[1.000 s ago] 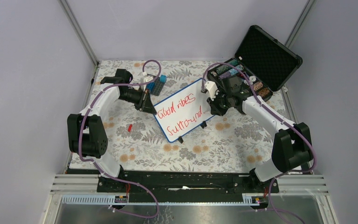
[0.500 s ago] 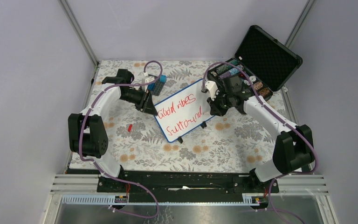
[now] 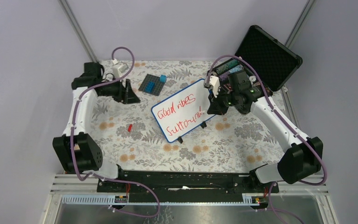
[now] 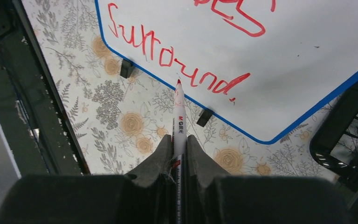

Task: Write a sentence on the whiteboard
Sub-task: Write a sentence on the whiteboard, then pick up the pen cap from the center of the board.

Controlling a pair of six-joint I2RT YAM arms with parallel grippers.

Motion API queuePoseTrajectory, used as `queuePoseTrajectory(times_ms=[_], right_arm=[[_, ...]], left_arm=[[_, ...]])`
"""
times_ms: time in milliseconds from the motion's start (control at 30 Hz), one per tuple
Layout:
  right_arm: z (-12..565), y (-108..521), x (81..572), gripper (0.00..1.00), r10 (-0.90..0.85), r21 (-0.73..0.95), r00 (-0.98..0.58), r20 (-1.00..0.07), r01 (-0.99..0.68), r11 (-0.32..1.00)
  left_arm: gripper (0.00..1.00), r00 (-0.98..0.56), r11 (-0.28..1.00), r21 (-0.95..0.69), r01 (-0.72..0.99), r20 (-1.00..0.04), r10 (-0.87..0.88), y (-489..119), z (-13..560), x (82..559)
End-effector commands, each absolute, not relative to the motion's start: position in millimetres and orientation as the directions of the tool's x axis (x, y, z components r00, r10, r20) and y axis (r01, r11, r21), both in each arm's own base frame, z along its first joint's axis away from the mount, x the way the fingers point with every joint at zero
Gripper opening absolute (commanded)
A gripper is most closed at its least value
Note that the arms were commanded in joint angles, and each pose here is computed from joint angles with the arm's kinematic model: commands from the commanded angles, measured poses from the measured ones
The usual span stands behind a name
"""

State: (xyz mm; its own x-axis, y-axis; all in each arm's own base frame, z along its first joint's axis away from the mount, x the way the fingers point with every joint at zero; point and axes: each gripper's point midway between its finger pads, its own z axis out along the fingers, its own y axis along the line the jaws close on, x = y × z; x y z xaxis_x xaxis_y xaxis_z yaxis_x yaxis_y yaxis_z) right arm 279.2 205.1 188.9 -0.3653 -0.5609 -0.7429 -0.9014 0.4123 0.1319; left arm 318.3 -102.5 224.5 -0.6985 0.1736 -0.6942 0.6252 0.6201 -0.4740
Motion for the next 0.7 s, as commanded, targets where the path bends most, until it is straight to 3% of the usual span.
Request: queuePoseTrajectory(times_ms=[0,267,533,667], right_arm=[[215,212,265,0.00,-0.495,0.195,-0.388,-0.777,-0.897,0.397],[211,217,251,0.00,-0.440,0.287,-0.461,-0.771,-0.868,0.406],[214,221,247,0.00,-0.403,0.326,-0.487,-0.775,-0.854,0.406],[214,219,246,0.00,-0.397,0.324,-0.491,-0.776,-0.849,0.417]], left_arm=[[0.62,-0.708,0.761,-0.373,0.531,-0.689,0.157,-59,220,314],[0.55,-0.799,0.929,-0.141,0.341,-0.565,0.207,-3,142,285],[0.43,-0.844,0.939,-0.126,0.320,-0.489,0.222,0,87,283],[0.42,-0.858,0.933,-0.121,0.339,-0.447,0.253,-10,67,284]])
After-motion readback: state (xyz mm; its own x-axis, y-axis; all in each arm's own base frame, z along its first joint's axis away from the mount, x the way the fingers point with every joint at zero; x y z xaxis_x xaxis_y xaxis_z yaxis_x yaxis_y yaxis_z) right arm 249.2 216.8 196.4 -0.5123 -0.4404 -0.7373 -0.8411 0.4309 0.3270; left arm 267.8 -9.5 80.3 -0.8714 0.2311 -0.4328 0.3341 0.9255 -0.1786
